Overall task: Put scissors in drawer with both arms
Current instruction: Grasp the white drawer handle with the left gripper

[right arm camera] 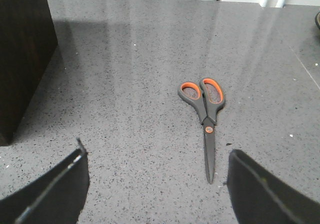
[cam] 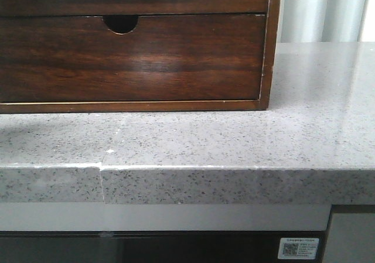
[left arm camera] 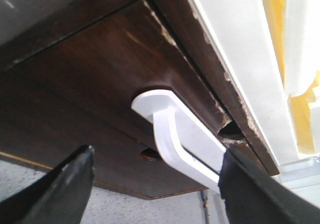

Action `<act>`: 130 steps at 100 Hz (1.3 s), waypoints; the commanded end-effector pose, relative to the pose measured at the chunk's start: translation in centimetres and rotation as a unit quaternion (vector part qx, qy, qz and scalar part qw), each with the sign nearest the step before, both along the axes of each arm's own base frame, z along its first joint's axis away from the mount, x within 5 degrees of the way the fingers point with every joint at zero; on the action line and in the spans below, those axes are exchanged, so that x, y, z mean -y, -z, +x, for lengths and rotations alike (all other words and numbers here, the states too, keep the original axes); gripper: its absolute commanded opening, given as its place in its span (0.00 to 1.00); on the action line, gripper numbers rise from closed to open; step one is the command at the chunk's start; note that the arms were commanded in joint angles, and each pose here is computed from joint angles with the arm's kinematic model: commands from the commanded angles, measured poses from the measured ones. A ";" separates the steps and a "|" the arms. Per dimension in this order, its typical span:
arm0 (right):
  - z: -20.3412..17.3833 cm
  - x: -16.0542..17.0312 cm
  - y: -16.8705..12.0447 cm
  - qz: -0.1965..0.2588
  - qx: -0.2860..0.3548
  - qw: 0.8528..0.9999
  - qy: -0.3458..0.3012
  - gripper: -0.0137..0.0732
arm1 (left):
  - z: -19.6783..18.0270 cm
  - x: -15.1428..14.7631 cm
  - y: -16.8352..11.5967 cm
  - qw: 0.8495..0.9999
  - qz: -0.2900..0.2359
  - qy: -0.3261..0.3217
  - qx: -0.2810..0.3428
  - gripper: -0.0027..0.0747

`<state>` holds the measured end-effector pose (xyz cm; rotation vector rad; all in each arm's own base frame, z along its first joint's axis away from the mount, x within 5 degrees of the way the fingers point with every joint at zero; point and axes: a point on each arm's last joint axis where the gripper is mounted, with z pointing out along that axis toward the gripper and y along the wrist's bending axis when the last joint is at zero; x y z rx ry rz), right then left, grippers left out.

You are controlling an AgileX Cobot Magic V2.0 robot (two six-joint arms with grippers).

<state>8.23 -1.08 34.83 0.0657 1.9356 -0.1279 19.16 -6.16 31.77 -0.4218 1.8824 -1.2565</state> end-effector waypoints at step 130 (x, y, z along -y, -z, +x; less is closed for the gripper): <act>0.3 0.1 -1.7 -0.011 0.050 0.999 0.002 0.75 | 5.3 3.3 -0.4 0.981 -0.099 0.165 0.014 0.23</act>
